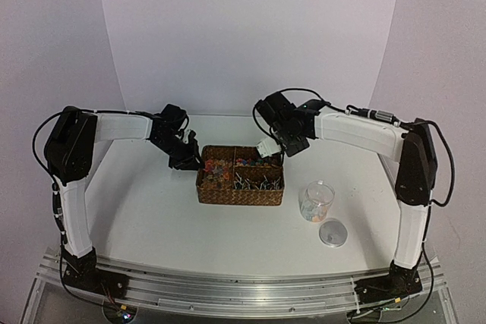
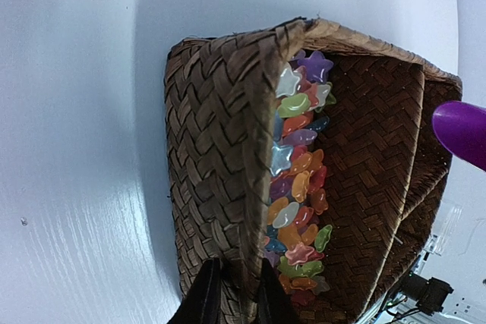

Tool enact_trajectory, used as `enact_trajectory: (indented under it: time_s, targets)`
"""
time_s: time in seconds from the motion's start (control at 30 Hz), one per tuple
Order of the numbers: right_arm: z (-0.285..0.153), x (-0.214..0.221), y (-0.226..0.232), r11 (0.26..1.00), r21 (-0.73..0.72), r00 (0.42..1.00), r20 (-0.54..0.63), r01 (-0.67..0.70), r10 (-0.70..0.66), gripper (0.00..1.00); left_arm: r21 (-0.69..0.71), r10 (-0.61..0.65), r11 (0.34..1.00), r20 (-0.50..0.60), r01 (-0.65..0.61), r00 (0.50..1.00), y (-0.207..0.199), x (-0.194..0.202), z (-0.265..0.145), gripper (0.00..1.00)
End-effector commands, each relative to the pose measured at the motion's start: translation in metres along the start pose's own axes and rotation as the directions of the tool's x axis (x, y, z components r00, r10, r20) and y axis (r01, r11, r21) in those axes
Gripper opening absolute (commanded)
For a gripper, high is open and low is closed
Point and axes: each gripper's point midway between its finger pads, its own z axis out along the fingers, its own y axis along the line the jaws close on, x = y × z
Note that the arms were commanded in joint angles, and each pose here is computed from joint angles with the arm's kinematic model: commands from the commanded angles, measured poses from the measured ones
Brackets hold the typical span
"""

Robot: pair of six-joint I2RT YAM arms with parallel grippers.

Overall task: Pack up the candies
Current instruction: Scoop the fake candies from the storage box.

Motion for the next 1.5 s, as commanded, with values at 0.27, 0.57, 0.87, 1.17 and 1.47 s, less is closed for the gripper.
enact_trajectory:
  time_s: [0.27,0.57,0.87,1.17,1.47]
  targets:
    - [0.045,-0.021,0.024,0.985,-0.088,0.987,-0.045,0.149,-0.153,0.0,-0.067,-0.016,0.998,0.01,0.017,1.0,0.016,0.0,-0.012,0.15]
    - [0.041,-0.09,0.038,0.976,-0.217,0.954,0.295,0.003,0.063,0.0,-0.049,-0.005,0.999,0.017,0.005,1.0,0.017,0.001,-0.007,0.15]
    - [0.03,-0.117,0.032,0.901,-0.393,0.811,0.457,-0.186,0.367,0.0,-0.033,0.007,0.999,0.007,-0.007,1.0,0.016,0.001,-0.002,0.15]
    - [0.03,-0.089,0.012,0.76,-0.545,0.648,0.443,-0.354,0.62,0.0,-0.046,-0.009,0.999,-0.004,0.009,1.0,0.018,0.004,-0.003,0.14]
    - [0.023,-0.059,0.016,0.728,-0.573,0.638,0.41,-0.376,0.652,0.0,-0.05,-0.013,0.999,-0.004,0.013,1.0,0.019,0.003,-0.004,0.14]
